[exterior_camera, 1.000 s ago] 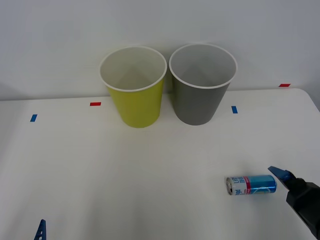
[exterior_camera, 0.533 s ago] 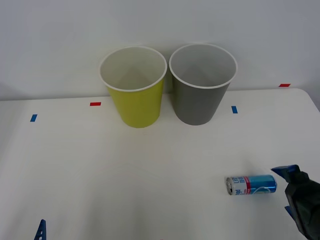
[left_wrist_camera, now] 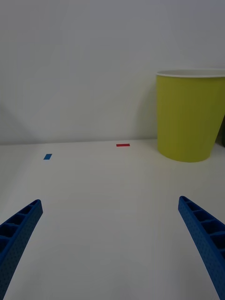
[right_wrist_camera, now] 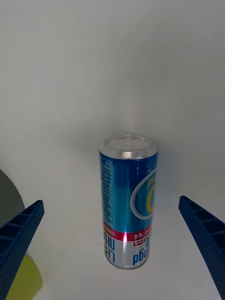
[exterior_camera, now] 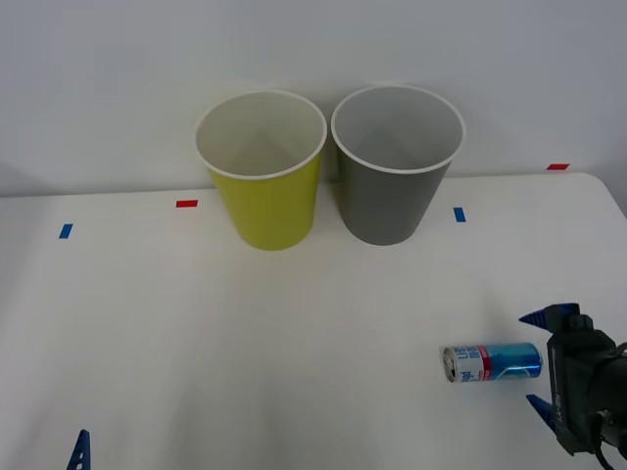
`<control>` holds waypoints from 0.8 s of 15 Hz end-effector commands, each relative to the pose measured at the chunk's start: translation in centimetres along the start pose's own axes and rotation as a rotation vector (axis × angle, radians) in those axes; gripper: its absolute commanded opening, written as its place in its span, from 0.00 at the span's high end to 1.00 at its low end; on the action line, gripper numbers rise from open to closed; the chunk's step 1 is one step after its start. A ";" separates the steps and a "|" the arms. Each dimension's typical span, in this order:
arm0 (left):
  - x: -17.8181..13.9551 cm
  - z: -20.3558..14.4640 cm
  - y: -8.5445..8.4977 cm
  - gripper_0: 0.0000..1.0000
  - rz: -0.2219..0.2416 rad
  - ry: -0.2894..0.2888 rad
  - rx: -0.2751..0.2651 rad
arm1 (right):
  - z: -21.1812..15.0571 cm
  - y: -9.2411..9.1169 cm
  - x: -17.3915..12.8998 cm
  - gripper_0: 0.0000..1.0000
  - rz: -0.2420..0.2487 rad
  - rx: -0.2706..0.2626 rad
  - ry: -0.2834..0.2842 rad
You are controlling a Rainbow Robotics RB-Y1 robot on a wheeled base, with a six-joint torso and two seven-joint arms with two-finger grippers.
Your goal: Put cans in the gray bin and PET bottles in the light green bin.
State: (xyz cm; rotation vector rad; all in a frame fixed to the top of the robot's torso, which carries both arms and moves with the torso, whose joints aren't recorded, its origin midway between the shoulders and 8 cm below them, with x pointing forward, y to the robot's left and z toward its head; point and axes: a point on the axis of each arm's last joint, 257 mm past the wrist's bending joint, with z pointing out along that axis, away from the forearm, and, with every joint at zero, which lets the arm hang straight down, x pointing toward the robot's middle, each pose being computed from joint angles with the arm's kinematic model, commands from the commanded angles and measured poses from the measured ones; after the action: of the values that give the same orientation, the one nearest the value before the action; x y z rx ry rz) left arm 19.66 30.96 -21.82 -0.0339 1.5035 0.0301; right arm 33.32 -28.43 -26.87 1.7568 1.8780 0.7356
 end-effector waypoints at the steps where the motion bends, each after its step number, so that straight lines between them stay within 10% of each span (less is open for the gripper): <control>1: 0.0 0.0 0.0 0.00 0.000 0.000 0.000 | 0.1 -0.7 -0.6 0.00 0.006 0.092 -0.006; 12: 0.0 0.0 0.0 0.00 0.000 0.000 0.000 | 2.2 -0.8 -0.3 0.00 0.070 0.274 0.045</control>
State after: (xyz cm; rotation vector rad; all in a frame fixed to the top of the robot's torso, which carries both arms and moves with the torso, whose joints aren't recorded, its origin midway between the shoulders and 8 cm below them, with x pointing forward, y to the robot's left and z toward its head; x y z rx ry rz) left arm 19.66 30.96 -21.82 -0.0339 1.5035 0.0301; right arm 34.00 -28.67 -28.85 1.9843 2.0280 0.5676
